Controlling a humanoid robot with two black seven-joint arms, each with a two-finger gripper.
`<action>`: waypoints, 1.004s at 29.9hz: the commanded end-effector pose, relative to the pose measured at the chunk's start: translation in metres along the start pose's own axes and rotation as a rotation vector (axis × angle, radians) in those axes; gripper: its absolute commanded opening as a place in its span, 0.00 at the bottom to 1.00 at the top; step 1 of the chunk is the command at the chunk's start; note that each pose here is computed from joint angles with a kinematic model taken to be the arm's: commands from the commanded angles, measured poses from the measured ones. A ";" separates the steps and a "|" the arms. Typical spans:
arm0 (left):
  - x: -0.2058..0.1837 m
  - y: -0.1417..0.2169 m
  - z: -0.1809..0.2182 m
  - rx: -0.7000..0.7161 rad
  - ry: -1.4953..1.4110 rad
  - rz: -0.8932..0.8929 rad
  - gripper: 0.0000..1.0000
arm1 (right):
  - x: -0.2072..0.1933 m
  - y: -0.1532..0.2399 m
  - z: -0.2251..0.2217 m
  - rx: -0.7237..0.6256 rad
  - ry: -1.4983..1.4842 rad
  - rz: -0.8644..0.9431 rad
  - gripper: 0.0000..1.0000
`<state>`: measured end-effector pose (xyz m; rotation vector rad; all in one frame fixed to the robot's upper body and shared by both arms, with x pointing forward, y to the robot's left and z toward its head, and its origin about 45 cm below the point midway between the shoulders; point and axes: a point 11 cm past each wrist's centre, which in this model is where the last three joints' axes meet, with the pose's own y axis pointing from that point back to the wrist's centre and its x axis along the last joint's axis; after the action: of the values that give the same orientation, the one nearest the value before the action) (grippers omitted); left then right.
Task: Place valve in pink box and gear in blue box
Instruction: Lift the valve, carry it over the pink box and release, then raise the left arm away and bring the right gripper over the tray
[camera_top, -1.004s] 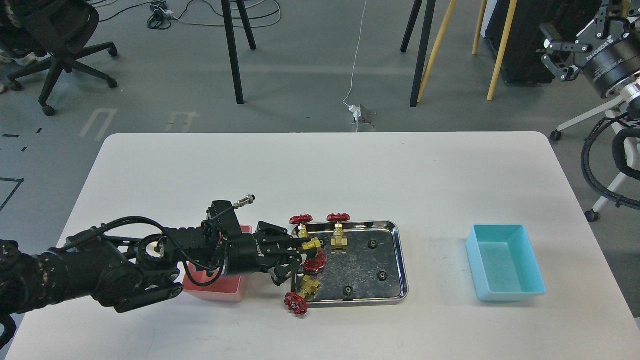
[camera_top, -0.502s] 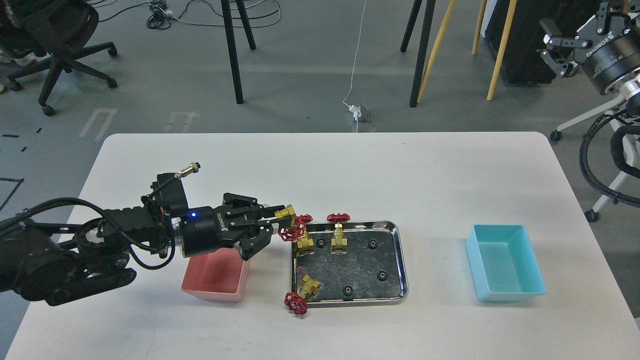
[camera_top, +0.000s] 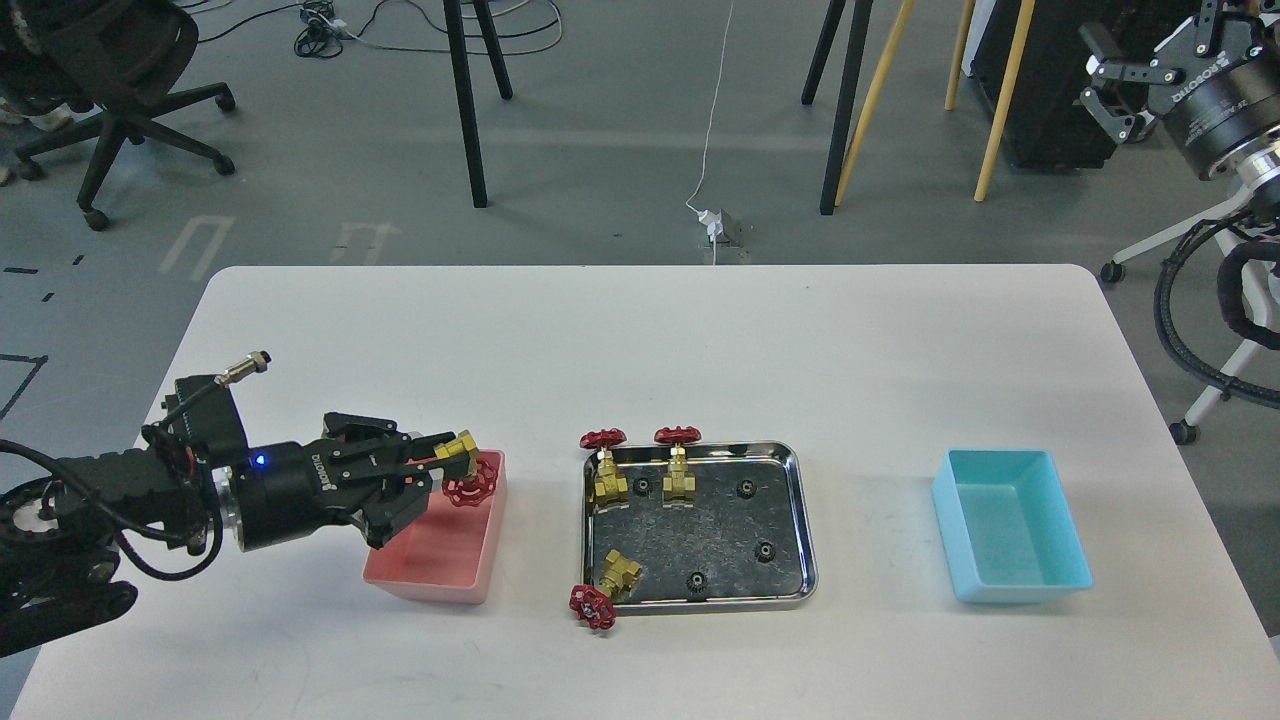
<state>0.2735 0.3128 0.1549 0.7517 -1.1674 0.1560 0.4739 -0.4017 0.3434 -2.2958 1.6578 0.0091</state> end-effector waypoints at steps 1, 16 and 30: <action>-0.013 0.000 0.003 0.000 0.019 -0.020 0.16 | 0.002 0.002 0.000 -0.002 0.004 0.004 0.99; -0.014 0.002 -0.009 0.036 0.016 -0.018 0.84 | -0.006 0.001 0.007 -0.027 0.008 -0.025 0.99; 0.119 -0.006 -0.052 0.195 0.327 0.519 0.90 | -0.150 -0.014 0.065 -0.406 0.678 -0.765 0.99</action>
<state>0.3465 0.3159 0.2198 0.6572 -1.0988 0.6421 0.4605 -0.2713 0.3293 -3.1373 1.1512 -0.5011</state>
